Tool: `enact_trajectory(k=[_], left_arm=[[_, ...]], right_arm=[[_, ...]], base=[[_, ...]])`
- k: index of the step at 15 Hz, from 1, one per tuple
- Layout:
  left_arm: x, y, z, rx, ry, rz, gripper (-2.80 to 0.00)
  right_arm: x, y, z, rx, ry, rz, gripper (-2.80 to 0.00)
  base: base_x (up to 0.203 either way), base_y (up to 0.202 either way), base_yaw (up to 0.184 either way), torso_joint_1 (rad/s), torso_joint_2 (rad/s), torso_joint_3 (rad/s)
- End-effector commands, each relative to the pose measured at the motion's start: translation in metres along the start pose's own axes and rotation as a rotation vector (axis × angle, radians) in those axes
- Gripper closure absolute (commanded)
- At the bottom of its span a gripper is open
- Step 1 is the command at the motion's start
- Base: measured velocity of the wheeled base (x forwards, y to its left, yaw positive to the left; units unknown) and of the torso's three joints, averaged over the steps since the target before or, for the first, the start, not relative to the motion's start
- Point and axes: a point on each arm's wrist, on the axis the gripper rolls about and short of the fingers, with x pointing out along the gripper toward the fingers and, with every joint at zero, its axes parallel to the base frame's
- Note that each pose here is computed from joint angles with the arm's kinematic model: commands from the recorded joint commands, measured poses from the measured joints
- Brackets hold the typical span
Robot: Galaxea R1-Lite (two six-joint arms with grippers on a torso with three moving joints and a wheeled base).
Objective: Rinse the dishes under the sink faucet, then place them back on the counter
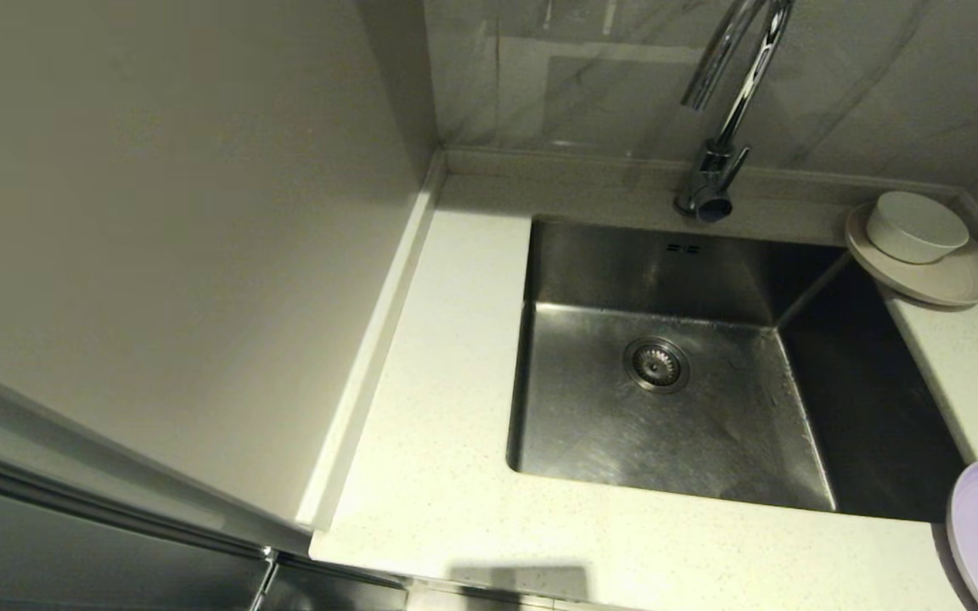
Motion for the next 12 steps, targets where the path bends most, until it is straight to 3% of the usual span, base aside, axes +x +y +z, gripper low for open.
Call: enact_trajectory(k=[1, 5, 7, 9, 12], left_arm=[[0.0, 0.0, 0.0, -0.001, -0.004, 0.0, 0.0], [0.0, 0.0, 0.0, 0.001, -0.004, 0.0, 0.0], [0.0, 0.0, 0.0, 0.0, -0.004, 0.0, 0.0], [0.0, 0.0, 0.0, -0.001, -0.004, 0.0, 0.0], [0.0, 0.0, 0.0, -0.001, -0.004, 0.0, 0.0]], right_arm=[[-0.004, 0.004, -0.031, -0.012, -0.053, -0.018, 0.0], [-0.01, 0.005, -0.036, -0.02, -0.125, -0.07, 0.0], [-0.008, 0.002, -0.043, -0.005, -0.081, -0.182, 0.0], [-0.007, 0.002, -0.05, 0.037, -0.023, -0.197, 0.0], [-0.007, 0.002, -0.05, 0.109, -0.03, -0.203, 0.0]], base=[[0.0, 0.0, 0.0, 0.0, 0.0, 0.0], [0.0, 0.0, 0.0, 0.0, 0.0, 0.0], [0.0, 0.0, 0.0, 0.0, 0.0, 0.0], [0.0, 0.0, 0.0, 0.0, 0.0, 0.0], [0.0, 0.0, 0.0, 0.0, 0.0, 0.0]])
